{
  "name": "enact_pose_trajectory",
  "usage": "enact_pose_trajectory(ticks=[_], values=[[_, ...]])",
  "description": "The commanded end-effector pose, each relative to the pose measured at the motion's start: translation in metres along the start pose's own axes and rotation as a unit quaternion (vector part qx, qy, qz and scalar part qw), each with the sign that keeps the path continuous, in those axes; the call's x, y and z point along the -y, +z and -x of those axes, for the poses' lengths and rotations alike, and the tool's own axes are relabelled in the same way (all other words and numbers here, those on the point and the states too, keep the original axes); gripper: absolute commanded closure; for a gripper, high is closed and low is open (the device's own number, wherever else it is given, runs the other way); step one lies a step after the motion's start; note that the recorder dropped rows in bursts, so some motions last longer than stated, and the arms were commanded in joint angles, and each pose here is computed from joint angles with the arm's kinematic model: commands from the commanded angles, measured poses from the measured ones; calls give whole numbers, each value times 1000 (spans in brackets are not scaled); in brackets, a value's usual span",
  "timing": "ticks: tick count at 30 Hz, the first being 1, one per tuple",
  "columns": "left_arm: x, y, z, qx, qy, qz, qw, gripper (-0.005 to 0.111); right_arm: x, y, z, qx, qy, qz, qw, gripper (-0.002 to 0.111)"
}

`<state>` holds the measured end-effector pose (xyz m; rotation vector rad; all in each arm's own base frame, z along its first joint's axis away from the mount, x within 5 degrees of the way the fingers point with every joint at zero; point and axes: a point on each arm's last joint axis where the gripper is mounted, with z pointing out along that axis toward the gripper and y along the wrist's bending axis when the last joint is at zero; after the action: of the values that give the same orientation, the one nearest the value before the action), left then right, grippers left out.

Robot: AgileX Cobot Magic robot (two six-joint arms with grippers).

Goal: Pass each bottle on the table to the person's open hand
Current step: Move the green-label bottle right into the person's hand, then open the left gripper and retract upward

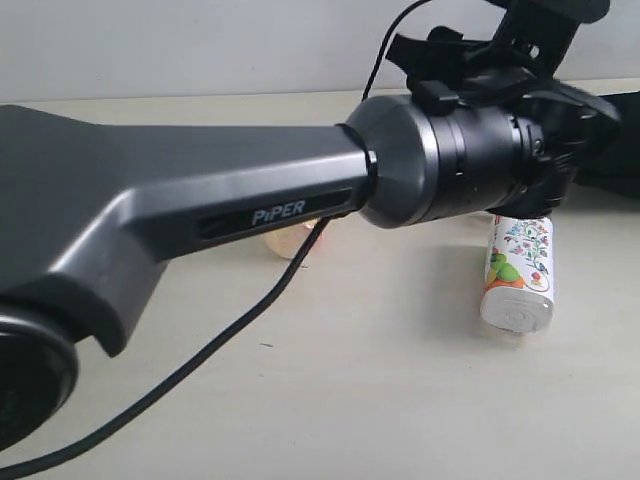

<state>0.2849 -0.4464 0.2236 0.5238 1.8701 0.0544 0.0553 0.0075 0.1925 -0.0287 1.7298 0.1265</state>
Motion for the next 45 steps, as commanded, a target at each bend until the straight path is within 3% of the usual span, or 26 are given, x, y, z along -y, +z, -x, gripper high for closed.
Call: enact_pose_trajectory(ticks=[1, 6, 21, 25, 35, 38, 42, 45], values=[[0, 25, -20, -16, -20, -15, 1000, 107, 0, 0, -1, 5, -1, -2, 1000, 108], [1, 45, -40, -49, -40, -33, 997, 107, 0, 0, -1, 5, -1, -2, 1000, 108], [4, 46, -45, -62, -49, -43, 996, 105, 0, 0, 0, 6, -1, -3, 1000, 108], [4, 46, -45, -64, -51, -44, 996, 87, 0, 0, 0, 6, -1, -3, 1000, 108], [3, 45, -47, -82, -52, -39, 995, 18, 0, 0, 0, 6, -1, -3, 1000, 108], [-4, 40, -41, -85, -51, -20, 995, 10, 0, 0, 0, 6, -1, -3, 1000, 108], [-14, 32, -31, -95, -49, 2, 994, 9, 0, 0, 0, 6, -1, -3, 1000, 108], [-20, 23, -19, -101, -45, -8, 994, 9, 0, 0, 0, 6, -1, -3, 1000, 108]])
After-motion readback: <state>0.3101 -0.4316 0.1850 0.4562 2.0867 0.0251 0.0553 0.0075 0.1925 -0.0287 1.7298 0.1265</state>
